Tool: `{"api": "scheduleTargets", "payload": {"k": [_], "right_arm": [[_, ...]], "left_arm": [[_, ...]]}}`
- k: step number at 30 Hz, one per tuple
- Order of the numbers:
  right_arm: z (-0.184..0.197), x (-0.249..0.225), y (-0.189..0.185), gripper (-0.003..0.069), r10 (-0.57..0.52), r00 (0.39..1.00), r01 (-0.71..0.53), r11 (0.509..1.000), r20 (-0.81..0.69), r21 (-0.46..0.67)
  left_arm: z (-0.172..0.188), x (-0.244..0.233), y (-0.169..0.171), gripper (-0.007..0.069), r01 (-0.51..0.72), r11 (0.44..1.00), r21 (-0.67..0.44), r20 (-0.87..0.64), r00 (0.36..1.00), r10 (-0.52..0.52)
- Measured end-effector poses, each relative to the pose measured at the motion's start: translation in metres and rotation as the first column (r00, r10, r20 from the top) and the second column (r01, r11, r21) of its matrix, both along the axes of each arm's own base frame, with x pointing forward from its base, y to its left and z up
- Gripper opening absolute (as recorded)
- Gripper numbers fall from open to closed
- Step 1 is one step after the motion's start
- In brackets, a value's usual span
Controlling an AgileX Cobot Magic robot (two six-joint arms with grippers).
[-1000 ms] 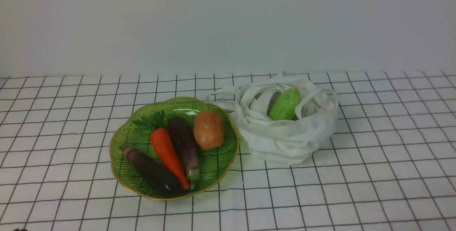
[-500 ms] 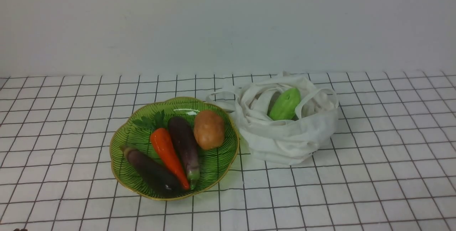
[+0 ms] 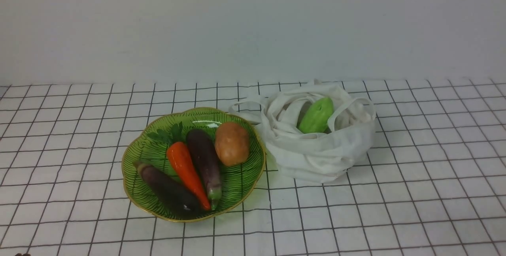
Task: Take vegetables from bag on white checkered tablecloth place on plate.
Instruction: 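Reach into the cloth bag and grasp the green vegetable inside with the right gripper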
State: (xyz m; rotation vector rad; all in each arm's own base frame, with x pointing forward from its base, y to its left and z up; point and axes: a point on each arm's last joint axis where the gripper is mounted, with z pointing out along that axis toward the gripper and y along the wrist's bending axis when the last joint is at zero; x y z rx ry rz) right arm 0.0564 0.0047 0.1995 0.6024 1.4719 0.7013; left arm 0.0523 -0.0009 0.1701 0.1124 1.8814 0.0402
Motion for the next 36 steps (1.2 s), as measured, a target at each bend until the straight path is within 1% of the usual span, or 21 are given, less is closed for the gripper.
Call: {"api": "scheduleTargets", "payload": {"k": [2, 3, 6, 13, 14, 17, 19, 20, 22, 24, 25, 26, 28, 29, 30, 31, 32, 33, 34, 36], "right_arm": [[0.003, 0.000, -0.003, -0.0014, -0.028, 0.999, 0.024, 0.993, 0.031, 0.113], [0.004, 0.000, -0.004, -0.0014, -0.040, 0.998, 0.034, 0.991, 0.041, 0.130], [0.007, 0.000, -0.007, -0.0014, -0.073, 0.995, 0.064, 0.989, 0.066, 0.132], [0.008, -0.001, -0.010, -0.0014, -0.101, 0.992, 0.088, 0.984, 0.081, 0.153], [0.009, -0.001, -0.011, -0.0014, -0.119, 0.988, 0.107, 0.986, 0.094, 0.132], [0.015, -0.002, -0.011, -0.0014, -0.115, 0.987, 0.109, 0.992, 0.114, 0.059], [0.034, -0.005, -0.007, -0.0014, -0.082, 0.984, 0.088, 0.996, 0.157, -0.030], [0.046, -0.007, -0.006, -0.0014, -0.062, 0.983, 0.079, 0.992, 0.174, -0.094], [0.065, -0.006, -0.002, -0.0014, -0.023, 0.985, 0.061, 0.974, 0.170, -0.218], [0.084, 0.003, 0.004, -0.0014, 0.030, 0.994, 0.007, 0.943, 0.105, -0.333], [0.091, 0.011, 0.008, -0.0014, 0.051, 0.998, -0.032, 0.921, 0.037, -0.389], [0.096, 0.020, 0.011, -0.0014, 0.115, 0.993, -0.118, 0.890, -0.035, -0.440], [0.101, 0.041, 0.016, -0.0014, 0.172, 0.967, -0.243, 0.836, -0.185, -0.491], [0.103, 0.057, 0.019, -0.0014, 0.199, 0.937, -0.325, 0.798, -0.286, -0.507], [0.103, 0.059, 0.019, -0.0014, 0.203, 0.931, -0.338, 0.792, -0.303, -0.509], [0.104, 0.085, 0.022, -0.0012, 0.227, 0.873, -0.445, 0.733, -0.432, -0.514], [0.105, 0.094, 0.022, -0.0012, 0.234, 0.852, -0.477, 0.717, -0.468, -0.509], [0.107, 0.115, 0.024, -0.0011, 0.249, 0.807, -0.537, 0.688, -0.536, -0.488], [0.104, 0.123, 0.025, -0.0011, 0.257, 0.778, -0.569, 0.676, -0.574, -0.468], [0.109, 0.151, 0.029, -0.0011, 0.292, 0.707, -0.647, 0.635, -0.644, -0.422]], "left_arm": [[0.000, 0.000, 0.000, -0.0008, 0.000, 1.000, 0.000, 0.000, 1.000, 0.000], [0.000, 0.000, 0.000, -0.0008, 0.000, 1.000, 0.000, 0.000, 1.000, 0.000], [0.000, 0.000, 0.000, -0.0008, 0.000, 1.000, 0.000, 0.000, 1.000, 0.000], [0.000, 0.000, 0.000, -0.0008, 0.000, 1.000, 0.000, 0.000, 1.000, 0.000], [0.000, 0.000, 0.000, -0.0008, 0.000, 1.000, 0.000, 0.000, 1.000, 0.000], [0.000, 0.000, 0.000, -0.0008, 0.000, 1.000, 0.000, 0.000, 1.000, 0.000], [0.000, 0.000, 0.000, -0.0008, 0.000, 1.000, 0.000, 0.000, 1.000, 0.000], [0.000, 0.000, 0.000, -0.0008, 0.000, 1.000, 0.000, 0.000, 1.000, 0.000], [0.000, 0.000, 0.000, -0.0008, 0.000, 1.000, 0.000, 0.000, 1.000, 0.000], [0.000, 0.000, 0.000, -0.0008, 0.000, 1.000, 0.000, 0.000, 1.000, 0.000], [0.000, 0.000, 0.000, -0.0008, 0.000, 1.000, 0.000, 0.000, 1.000, 0.000], [0.000, 0.000, 0.000, -0.0008, 0.000, 1.000, 0.000, 0.000, 1.000, 0.000], [0.000, 0.000, 0.000, -0.0008, 0.000, 1.000, 0.000, 0.000, 1.000, 0.000], [0.000, 0.000, 0.000, -0.0008, 0.000, 1.000, 0.000, 0.000, 1.000, 0.000], [0.000, 0.000, 0.000, -0.0008, 0.000, 1.000, 0.000, 0.000, 1.000, 0.000], [0.000, 0.000, 0.000, -0.0008, 0.000, 1.000, 0.000, 0.000, 1.000, 0.000], [0.000, 0.000, 0.000, -0.0008, 0.000, 1.000, 0.000, 0.000, 1.000, 0.000], [0.000, 0.000, 0.000, -0.0008, 0.000, 1.000, 0.000, 0.000, 1.000, 0.000], [0.000, 0.000, 0.000, -0.0008, 0.000, 1.000, 0.000, 0.000, 1.000, 0.000], [0.000, 0.000, 0.000, -0.0008, 0.000, 1.000, 0.000, 0.000, 1.000, 0.000]]}}
